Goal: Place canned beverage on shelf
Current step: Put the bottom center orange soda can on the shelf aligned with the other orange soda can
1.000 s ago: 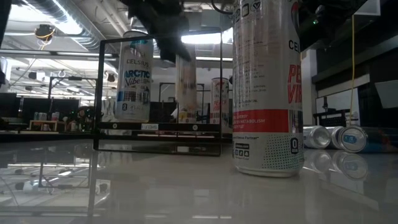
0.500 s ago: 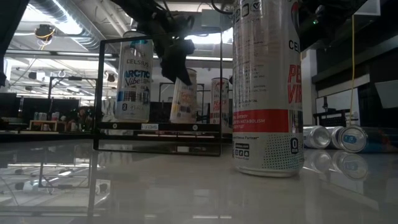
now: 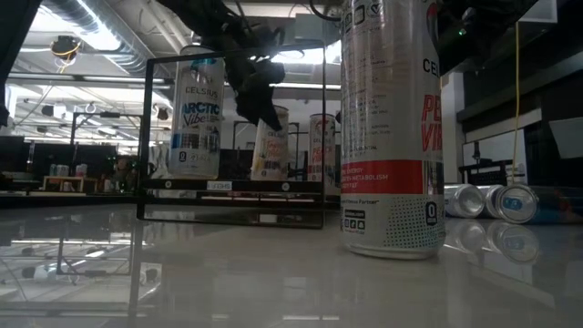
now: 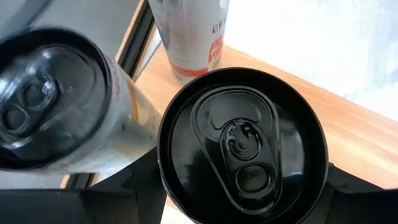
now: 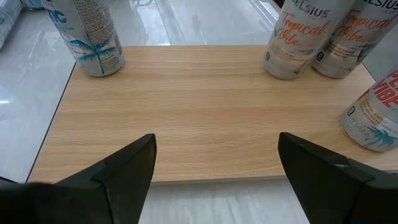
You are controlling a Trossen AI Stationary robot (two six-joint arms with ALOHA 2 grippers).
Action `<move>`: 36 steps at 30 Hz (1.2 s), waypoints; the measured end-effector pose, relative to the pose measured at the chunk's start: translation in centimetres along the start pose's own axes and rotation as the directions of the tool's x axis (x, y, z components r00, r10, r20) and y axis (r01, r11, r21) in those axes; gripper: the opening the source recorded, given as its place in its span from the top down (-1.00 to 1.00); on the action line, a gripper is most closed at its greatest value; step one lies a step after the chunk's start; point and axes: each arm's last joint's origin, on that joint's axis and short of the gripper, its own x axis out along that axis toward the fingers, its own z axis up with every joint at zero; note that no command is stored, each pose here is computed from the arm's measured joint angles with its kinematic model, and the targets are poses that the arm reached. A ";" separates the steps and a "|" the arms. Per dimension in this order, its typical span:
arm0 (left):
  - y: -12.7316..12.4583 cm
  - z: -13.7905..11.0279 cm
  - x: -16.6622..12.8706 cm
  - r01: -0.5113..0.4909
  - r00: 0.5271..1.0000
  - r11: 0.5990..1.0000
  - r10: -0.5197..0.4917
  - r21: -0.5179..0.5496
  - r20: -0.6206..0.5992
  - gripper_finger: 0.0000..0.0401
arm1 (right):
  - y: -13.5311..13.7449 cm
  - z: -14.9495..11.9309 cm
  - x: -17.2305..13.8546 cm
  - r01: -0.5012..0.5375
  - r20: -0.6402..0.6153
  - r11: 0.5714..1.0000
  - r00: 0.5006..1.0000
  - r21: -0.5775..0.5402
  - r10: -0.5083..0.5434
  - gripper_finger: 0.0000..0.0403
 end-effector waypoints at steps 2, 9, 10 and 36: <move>0.0 -0.1 0.0 0.001 1.000 1.000 -0.001 0.000 -0.003 -0.18 | 0.0 0.0 0.0 0.000 0.000 1.000 1.000 0.000 0.000 -0.65; 0.0 -0.2 0.0 -0.031 0.999 1.000 0.031 -0.001 -0.017 -0.34 | 0.0 0.0 0.0 0.000 0.000 1.000 1.000 0.000 0.000 -0.65; 0.0 -0.2 0.0 -0.033 0.999 0.999 0.033 -0.001 -0.019 -0.37 | 0.0 0.0 0.0 0.000 0.000 1.000 1.000 0.000 0.000 -0.65; 0.2 -0.4 0.0 -0.076 0.996 0.997 0.076 0.000 -0.037 -0.53 | 0.0 0.0 0.0 0.000 0.000 1.000 1.000 0.000 0.000 -0.65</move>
